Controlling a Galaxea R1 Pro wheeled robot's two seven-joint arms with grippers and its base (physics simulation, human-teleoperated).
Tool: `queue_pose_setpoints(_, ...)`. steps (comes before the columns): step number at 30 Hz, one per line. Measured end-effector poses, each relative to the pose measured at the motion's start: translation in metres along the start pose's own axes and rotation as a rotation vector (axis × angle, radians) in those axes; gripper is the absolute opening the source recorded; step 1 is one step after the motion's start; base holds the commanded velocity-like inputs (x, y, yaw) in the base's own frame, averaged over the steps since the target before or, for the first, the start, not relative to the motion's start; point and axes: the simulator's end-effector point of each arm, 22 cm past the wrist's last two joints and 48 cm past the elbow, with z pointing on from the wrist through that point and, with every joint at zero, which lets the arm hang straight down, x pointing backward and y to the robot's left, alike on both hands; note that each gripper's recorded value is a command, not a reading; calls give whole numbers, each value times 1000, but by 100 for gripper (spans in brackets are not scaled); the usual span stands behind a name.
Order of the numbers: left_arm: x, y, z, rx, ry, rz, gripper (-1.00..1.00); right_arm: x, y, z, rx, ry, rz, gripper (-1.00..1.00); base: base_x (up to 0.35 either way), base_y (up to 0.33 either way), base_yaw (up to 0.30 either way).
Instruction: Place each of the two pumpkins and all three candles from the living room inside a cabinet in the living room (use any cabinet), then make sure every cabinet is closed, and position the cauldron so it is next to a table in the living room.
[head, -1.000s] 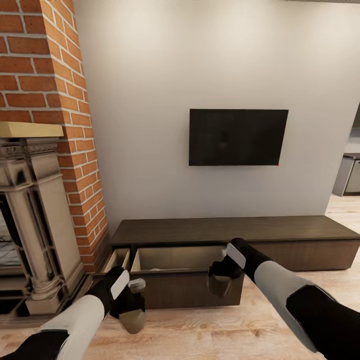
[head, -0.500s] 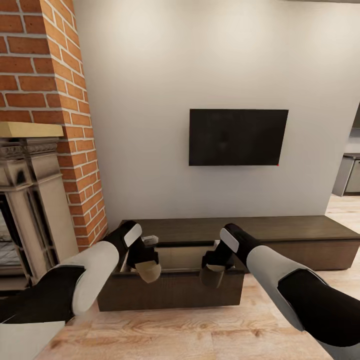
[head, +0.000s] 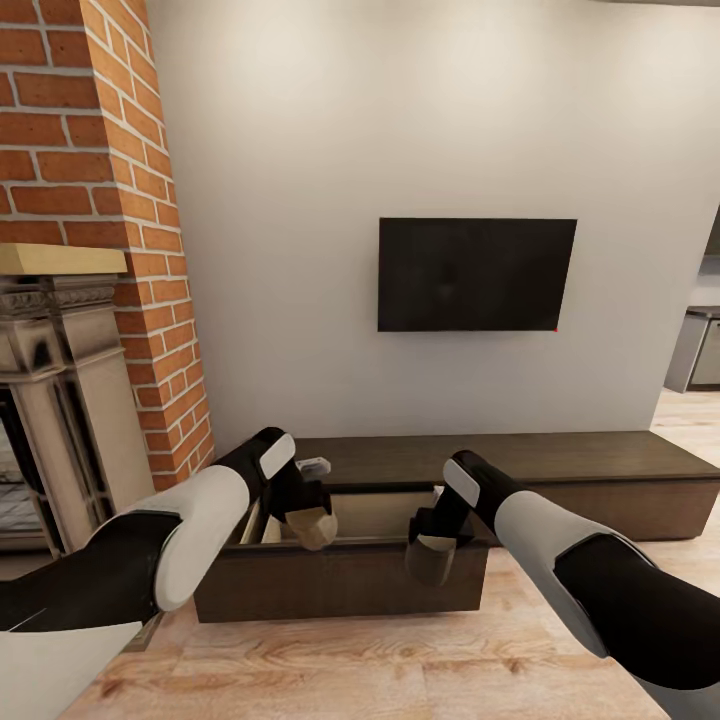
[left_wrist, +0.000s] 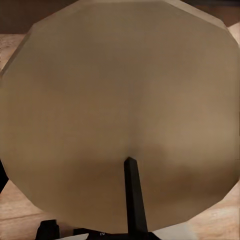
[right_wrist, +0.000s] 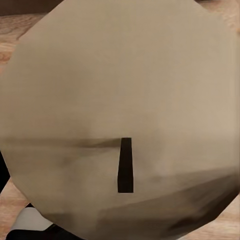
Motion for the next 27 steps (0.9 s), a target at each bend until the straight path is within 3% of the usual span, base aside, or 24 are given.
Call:
queue_pose_setpoints(6, 5, -5, 3, -5, 8, 3, -100, 0, 1, 0, -1, -1, -3, -100, 0, 0, 0)
queue_pose_setpoints(13, 10, 12, 7, -82, 19, 10, -100, -1, 4, 0, -3, -3, -12, -100, 23, 0, 0)
queue_pose_setpoints(16, 10, 14, 7, -92, 16, 5, -100, -1, 4, -1, -1, -6, -16, -100, 243, 0, 0)
queue_pose_setpoints(22, -6, 14, 7, -89, -60, -15, -100, -1, 3, -1, 2, -6, -18, -100, 321, 0, 0)
queue_pose_setpoints(27, -8, 14, 8, -85, -71, -20, -100, -1, 3, -1, 3, -5, -18, -100, 336, 0, 0)
